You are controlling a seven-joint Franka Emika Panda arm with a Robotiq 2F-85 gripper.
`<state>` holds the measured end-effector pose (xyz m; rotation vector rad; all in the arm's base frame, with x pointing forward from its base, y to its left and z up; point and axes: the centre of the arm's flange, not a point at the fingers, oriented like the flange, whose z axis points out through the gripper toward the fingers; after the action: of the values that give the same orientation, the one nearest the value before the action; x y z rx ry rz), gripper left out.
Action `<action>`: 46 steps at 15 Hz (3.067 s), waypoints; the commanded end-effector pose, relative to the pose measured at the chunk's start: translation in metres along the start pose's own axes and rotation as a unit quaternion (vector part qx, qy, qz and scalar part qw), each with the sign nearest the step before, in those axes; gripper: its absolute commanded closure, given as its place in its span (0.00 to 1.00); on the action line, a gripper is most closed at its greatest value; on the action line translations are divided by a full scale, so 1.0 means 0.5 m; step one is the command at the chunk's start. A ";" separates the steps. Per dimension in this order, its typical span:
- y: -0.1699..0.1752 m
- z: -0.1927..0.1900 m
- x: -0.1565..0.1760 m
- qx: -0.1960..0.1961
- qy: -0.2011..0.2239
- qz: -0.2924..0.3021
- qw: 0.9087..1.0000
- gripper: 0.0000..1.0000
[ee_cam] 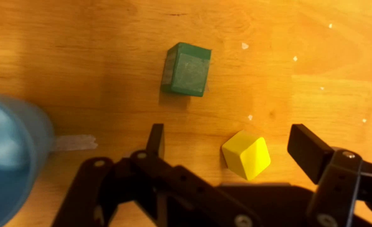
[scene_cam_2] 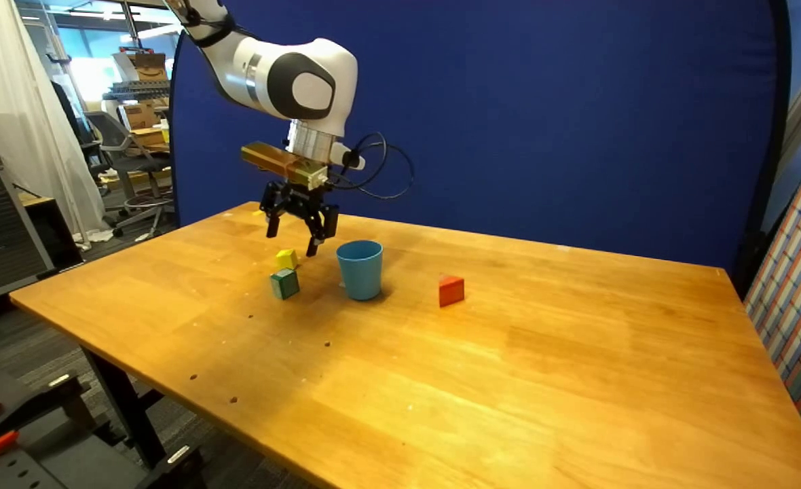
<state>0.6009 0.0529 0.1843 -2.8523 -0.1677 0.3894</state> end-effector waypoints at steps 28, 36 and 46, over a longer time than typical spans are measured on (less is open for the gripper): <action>-0.084 0.124 0.068 -0.049 0.064 -0.110 0.991 0.23; -0.095 0.137 0.073 -0.050 0.076 -0.115 0.989 0.29; -0.074 0.084 0.080 -0.071 0.104 -0.099 0.987 0.86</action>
<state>0.6128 0.1202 0.1334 -2.8948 -0.4942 0.1157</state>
